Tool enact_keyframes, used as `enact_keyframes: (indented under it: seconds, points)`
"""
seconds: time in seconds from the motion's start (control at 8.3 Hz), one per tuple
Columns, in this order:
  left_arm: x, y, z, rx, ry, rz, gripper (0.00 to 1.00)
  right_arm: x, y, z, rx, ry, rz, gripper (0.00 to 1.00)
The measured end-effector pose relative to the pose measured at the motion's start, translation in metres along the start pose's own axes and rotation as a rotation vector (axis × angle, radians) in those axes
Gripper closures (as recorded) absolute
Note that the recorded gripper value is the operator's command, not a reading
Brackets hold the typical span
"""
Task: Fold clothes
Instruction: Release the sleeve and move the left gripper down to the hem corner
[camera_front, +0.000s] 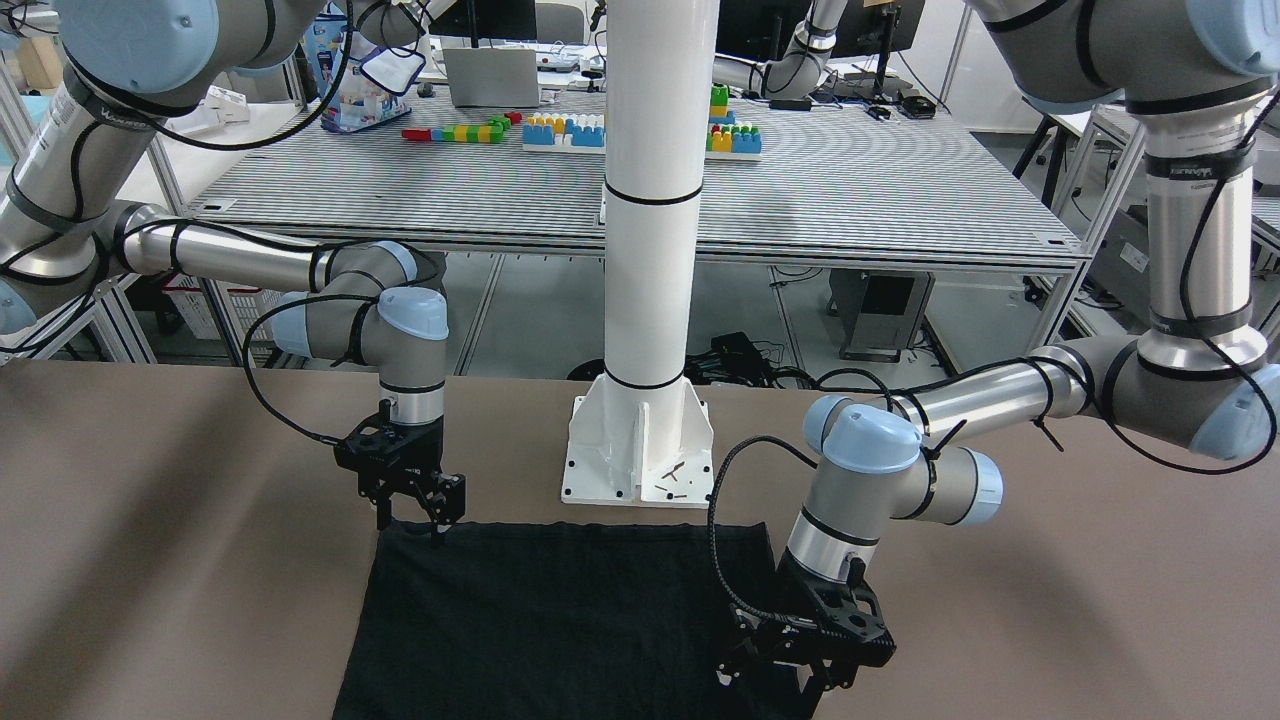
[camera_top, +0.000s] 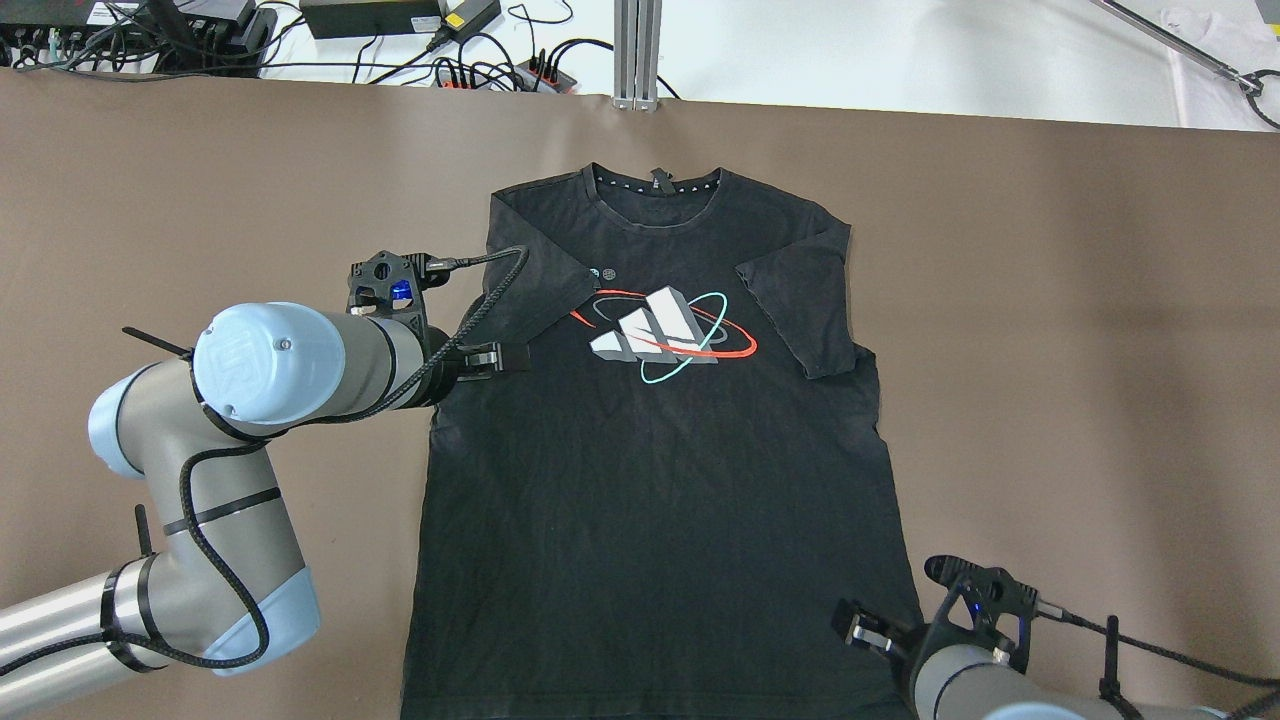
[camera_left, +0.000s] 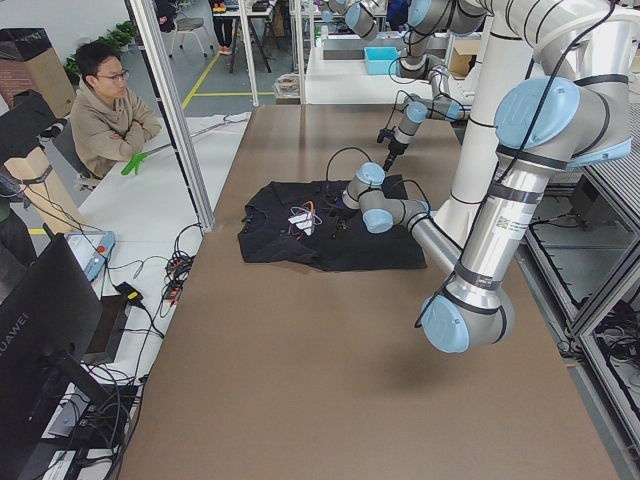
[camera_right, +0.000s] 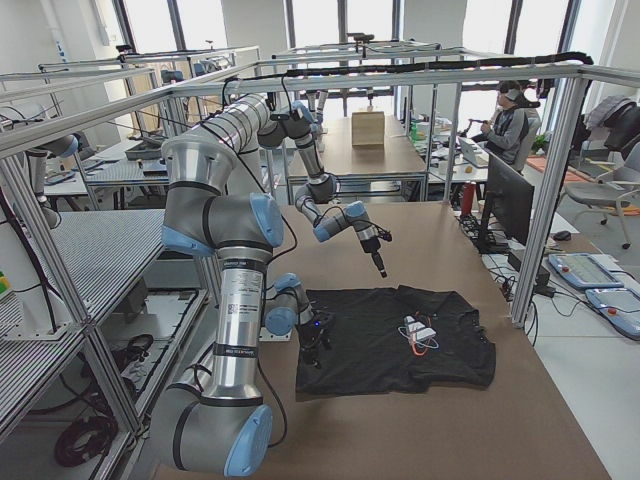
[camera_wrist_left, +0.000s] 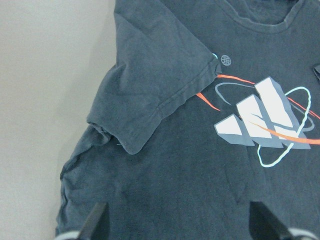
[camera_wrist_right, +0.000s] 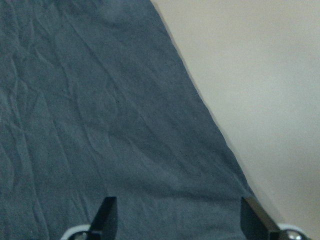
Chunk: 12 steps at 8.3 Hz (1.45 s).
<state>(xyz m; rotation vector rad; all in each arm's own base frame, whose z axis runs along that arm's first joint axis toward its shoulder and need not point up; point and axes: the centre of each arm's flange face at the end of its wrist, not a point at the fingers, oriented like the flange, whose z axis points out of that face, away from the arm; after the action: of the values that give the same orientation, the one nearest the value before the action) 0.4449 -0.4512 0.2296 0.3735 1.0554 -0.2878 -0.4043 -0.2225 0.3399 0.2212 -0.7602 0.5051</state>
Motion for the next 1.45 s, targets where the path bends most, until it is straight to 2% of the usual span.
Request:
enact_keyframes:
  seconds: [0.24,0.48,0.84,0.96,1.08,1.2,1.32,1.45]
  points:
    - [-0.001,0.000,-0.001,0.007,-0.003,-0.011,0.00,0.025,0.035,-0.008,-0.011,0.011,0.005,0.22]
    - [-0.003,0.001,-0.001,0.009,-0.005,-0.015,0.00,0.046,0.060,0.005,0.005,0.026,-0.029,0.27]
    - [0.001,0.013,0.003,0.027,-0.011,-0.010,0.00,0.078,0.067,0.037,0.004,-0.018,-0.037,0.27]
    - [0.002,0.016,0.005,0.031,-0.010,-0.008,0.00,0.090,0.063,0.040,0.002,-0.025,-0.038,0.34]
    - [0.004,0.018,0.005,0.033,-0.010,-0.008,0.00,0.097,0.061,0.042,0.001,-0.028,-0.039,0.56]
    - [0.004,0.018,0.005,0.033,-0.010,-0.007,0.00,0.099,0.060,0.043,0.000,-0.030,-0.039,0.89]
    - [0.004,0.019,0.006,0.034,-0.011,-0.007,0.00,0.100,0.062,0.044,-0.002,-0.032,-0.037,1.00]
    - [0.004,0.019,0.006,0.034,-0.011,-0.007,0.00,0.099,0.064,0.047,-0.003,-0.033,-0.032,1.00]
